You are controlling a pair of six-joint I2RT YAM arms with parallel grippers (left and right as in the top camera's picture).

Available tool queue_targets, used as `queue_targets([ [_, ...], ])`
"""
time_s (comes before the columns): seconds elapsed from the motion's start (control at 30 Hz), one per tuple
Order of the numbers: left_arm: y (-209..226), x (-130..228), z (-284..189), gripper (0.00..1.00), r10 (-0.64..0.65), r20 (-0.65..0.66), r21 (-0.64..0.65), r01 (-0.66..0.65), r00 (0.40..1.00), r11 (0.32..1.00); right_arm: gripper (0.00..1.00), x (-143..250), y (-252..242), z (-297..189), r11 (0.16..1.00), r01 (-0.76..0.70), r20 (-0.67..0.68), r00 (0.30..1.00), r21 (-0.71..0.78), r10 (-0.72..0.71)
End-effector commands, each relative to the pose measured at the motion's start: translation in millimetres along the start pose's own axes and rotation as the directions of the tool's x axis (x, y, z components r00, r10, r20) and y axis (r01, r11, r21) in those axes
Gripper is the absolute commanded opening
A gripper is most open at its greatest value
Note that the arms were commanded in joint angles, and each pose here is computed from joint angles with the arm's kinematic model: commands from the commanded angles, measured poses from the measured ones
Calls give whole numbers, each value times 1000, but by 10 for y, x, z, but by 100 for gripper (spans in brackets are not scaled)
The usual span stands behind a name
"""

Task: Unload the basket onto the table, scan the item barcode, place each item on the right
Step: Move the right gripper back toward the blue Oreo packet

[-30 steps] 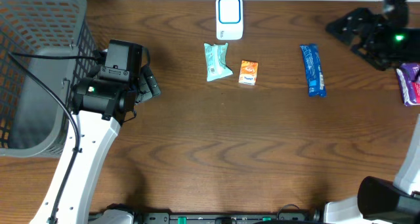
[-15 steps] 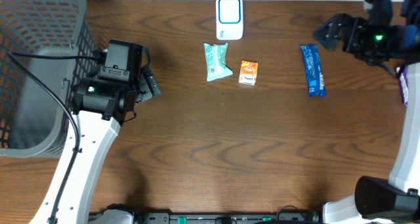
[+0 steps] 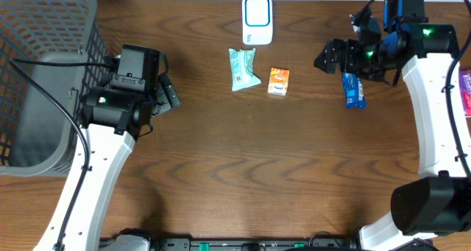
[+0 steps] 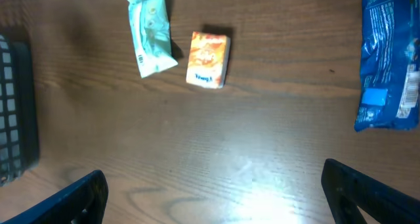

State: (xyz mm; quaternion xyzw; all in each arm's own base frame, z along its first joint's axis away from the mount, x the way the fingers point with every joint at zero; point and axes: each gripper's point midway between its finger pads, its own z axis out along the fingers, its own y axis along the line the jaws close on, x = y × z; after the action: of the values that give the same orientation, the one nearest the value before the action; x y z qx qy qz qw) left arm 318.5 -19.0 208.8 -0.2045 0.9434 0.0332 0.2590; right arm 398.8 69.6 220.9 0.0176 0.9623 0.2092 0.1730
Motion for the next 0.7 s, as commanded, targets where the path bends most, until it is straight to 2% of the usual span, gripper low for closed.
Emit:
queue_targets([
  [0.0, 2, 3, 3, 98, -11, -5, 1, 11, 1000, 1000, 99, 66, 35, 133, 999, 33, -13, 999, -3, -33],
  [0.33, 2, 3, 3, 98, -11, -5, 1, 11, 1000, 1000, 99, -94, 89, 491, 995, 100, 84, 992, -29, -97],
  [0.5, 2, 3, 3, 98, -11, -5, 1, 11, 1000, 1000, 99, -68, -25, 771, 998, -49, 110, 992, -50, 54],
  [0.67, 2, 3, 3, 98, -11, -5, 1, 11, 1000, 1000, 89, -156, -119, 844, 995, -98, 162, 981, -36, 103],
])
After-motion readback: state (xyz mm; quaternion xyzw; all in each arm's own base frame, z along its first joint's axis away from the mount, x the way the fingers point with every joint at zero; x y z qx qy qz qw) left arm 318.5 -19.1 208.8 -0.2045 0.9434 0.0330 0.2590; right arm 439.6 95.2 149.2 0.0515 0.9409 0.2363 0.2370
